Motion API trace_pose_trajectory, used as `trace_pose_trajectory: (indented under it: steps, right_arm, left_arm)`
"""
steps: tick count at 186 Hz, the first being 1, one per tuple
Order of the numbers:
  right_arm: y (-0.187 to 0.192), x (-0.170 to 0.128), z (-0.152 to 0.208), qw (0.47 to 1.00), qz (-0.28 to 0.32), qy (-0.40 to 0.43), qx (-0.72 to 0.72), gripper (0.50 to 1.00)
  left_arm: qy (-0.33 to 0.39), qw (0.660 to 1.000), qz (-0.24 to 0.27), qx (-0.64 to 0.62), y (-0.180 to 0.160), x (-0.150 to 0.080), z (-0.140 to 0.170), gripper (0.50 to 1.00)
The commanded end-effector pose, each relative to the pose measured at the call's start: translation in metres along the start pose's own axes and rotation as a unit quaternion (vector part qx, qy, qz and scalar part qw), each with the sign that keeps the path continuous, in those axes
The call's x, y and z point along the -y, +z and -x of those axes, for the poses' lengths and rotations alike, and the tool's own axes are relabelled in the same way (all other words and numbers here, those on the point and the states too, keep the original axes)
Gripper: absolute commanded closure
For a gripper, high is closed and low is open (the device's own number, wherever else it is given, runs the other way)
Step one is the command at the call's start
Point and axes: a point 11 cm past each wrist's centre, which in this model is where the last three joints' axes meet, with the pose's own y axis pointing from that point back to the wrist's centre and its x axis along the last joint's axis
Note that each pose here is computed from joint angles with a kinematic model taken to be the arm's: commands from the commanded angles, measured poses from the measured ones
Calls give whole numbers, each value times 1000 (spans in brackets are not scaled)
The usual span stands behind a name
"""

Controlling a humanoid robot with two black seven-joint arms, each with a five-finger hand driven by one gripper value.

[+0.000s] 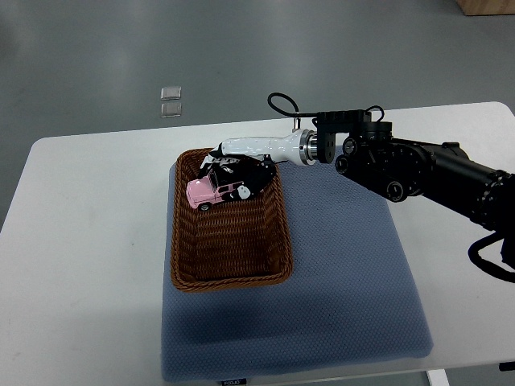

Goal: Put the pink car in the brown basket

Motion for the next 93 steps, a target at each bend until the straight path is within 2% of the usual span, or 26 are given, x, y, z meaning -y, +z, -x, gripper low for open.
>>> trace_pose_trajectory:
  steps: [1,10,11,12,13,14,15,16,17,18,19,20,21,26,29,35,93]
  right_arm:
    - [1,4,6,1000,0,3,5,948]
    - [2,5,8,1000,0,5,6,893]
    - [2,5,9,1000,-1,5,7,871]
    - [2,5,9,1000,-1,5,7,871]
    - [2,5,8,1000,-1,6,7,842]
    - [2,5,8,1000,-1,6,7,842]
    - [2,5,9,1000,-1,6,8,816]
    - [2,5,9,1000,-1,6,8,816]
    - [2,6,10,1000,-1,6,8,781]
    - [2,6,10,1000,-1,6,8,781]
    - [2,6,10,1000,-2,7,9,751]
    - [2,5,10,1000,-2,7,9,750]
    - [2,5,10,1000,-2,8,9,726]
    - [3,5,10,1000,-3,11,9,683]
    - [3,5,9,1000,-3,12,9,640]
    - [3,5,9,1000,-3,14,11,603]
    - [7,-4,-3,995,-17,48,85,589]
  left_arm:
    - [0,1000,0,0,0,0,0,500]
    - [0,1000,0,0,0,0,0,500]
    - [0,1000,0,0,0,0,0,500]
    - [0,1000,0,0,0,0,0,500]
    - [0,1000,0,0,0,0,0,500]
    - [0,1000,0,0,0,0,0,500]
    - [0,1000,0,0,0,0,0,500]
    - [0,1000,0,0,0,0,0,500]
    - [0,1000,0,0,0,0,0,500]
    - [0,1000,0,0,0,0,0,500]
    - [0,1000,0,0,0,0,0,500]
    - [0,1000,0,0,0,0,0,500]
    - [0,1000,0,0,0,0,0,500]
    - [0,1000,0,0,0,0,0,500]
    - [0,1000,0,0,0,0,0,500]
    - [0,1000,0,0,0,0,0,500]
    - [0,1000,0,0,0,0,0,500]
